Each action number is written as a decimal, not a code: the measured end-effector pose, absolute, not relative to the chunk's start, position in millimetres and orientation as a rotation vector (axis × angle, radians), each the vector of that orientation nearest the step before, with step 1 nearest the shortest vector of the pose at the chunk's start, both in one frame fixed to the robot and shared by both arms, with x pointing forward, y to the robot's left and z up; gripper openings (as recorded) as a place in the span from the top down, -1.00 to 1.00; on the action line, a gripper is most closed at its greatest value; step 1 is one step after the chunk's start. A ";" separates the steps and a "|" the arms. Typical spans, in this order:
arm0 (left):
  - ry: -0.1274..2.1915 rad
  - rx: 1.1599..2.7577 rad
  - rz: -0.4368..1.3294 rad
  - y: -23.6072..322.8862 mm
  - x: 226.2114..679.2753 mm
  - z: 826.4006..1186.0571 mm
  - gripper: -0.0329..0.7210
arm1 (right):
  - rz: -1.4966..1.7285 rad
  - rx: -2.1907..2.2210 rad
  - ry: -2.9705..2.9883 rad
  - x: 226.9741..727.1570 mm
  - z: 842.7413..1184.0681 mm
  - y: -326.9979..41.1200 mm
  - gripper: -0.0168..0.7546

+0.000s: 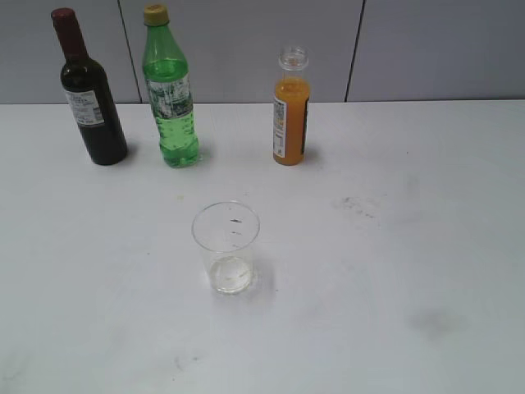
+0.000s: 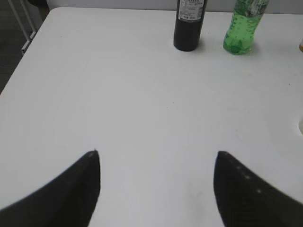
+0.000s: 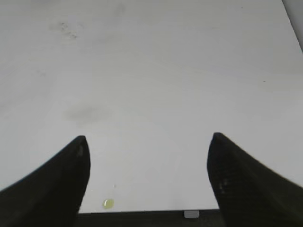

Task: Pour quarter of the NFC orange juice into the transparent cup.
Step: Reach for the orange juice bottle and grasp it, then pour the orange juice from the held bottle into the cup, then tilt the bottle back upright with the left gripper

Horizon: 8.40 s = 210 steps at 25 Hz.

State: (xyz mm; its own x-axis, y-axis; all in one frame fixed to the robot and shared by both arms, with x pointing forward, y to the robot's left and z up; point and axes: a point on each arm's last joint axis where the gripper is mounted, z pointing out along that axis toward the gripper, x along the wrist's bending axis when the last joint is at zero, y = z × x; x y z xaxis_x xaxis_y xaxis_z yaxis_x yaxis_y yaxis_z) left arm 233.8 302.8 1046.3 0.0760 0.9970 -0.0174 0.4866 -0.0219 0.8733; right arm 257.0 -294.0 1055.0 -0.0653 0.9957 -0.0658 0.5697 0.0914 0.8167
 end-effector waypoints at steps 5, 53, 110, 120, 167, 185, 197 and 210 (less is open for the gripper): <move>1.507 1.610 0.866 302.8 233.8 1046.3 -0.60 | 0.894 1.493 1.631 242.4 1055.0 -293.2 -0.57; 1.276 1.484 1.041 296.6 280.9 1085.7 -0.84 | 0.931 1.458 1.585 233.2 1055.0 -292.7 -0.57; 0.413 1.753 0.309 78.8 665.2 893.2 -0.73 | 0.932 1.458 1.584 233.3 1055.1 -292.7 -0.57; 0.419 1.758 0.325 46.6 670.0 887.7 -0.89 | 0.932 1.459 1.584 233.3 1055.1 -292.7 -0.57; 0.660 1.798 0.387 -4.2 684.8 879.6 -0.48 | 0.925 1.458 1.580 233.4 1055.0 -293.3 -0.57; 0.510 1.842 0.434 -4.1 676.6 911.0 -0.35 | 0.922 1.457 1.580 233.4 1055.0 -293.4 -0.57; 0.519 1.903 0.420 34.0 620.2 954.5 -0.35 | 0.922 1.459 1.581 233.3 1054.9 -293.4 -0.57; 0.654 1.844 0.527 128.7 589.0 1001.2 -0.35 | 0.922 1.457 1.581 233.4 1054.9 -293.4 -0.57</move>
State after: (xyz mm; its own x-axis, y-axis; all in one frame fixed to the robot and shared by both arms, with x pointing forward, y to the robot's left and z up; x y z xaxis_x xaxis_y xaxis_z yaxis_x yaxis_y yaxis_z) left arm 589.0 128.7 1001.2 0.7526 0.6566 0.0506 0.1894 -0.2894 0.9383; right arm 233.4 -293.4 1054.9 -0.0372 0.9969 -0.0696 0.4301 0.0788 0.8993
